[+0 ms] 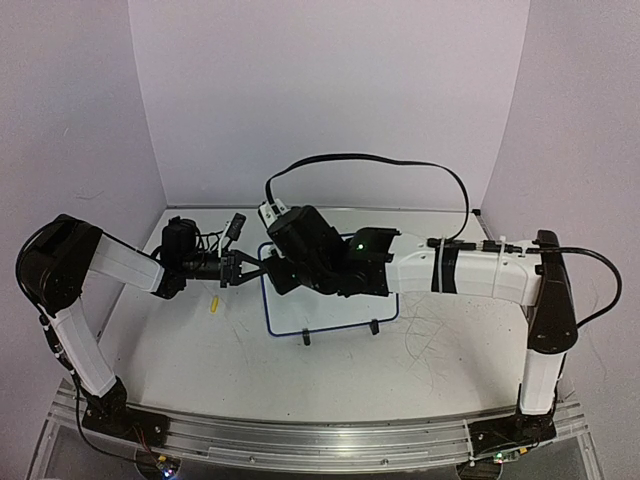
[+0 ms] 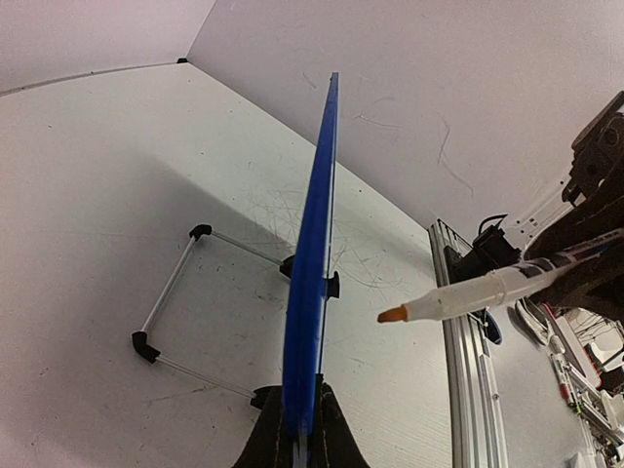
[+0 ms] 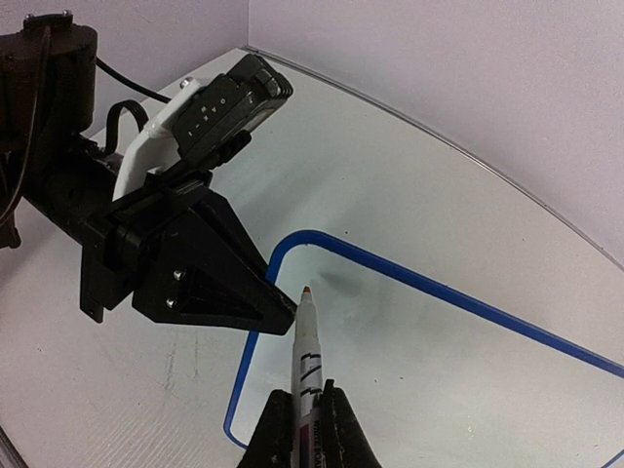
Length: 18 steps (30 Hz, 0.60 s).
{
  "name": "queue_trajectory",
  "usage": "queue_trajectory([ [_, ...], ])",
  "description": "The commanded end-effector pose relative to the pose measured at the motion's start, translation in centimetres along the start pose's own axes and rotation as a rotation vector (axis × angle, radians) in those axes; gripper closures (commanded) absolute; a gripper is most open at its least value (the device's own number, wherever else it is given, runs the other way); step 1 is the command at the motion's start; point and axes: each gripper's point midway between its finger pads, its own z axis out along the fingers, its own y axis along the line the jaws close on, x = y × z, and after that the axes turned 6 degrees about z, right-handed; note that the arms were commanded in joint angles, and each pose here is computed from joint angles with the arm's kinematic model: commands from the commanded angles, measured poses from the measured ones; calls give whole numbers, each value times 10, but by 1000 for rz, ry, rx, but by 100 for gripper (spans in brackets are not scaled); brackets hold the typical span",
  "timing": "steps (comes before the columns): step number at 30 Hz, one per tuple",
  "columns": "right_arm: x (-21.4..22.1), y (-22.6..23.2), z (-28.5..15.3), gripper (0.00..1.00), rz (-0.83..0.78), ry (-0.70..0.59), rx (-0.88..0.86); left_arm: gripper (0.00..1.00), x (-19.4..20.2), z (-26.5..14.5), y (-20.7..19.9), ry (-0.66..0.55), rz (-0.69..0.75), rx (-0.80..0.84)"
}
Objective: Write a sentence on the whiteboard
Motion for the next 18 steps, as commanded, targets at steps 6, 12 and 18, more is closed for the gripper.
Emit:
queue_trajectory([
  [6,-14,1,3,100,18,-33,16,100,12,-4,15,16,-4,-73],
  [12,-15,-1,6,100,21,-35,23,100,12,-4,15,15,-1,-73],
  [18,-13,-4,9,100,28,-30,34,100,12,-4,15,15,-1,-74],
])
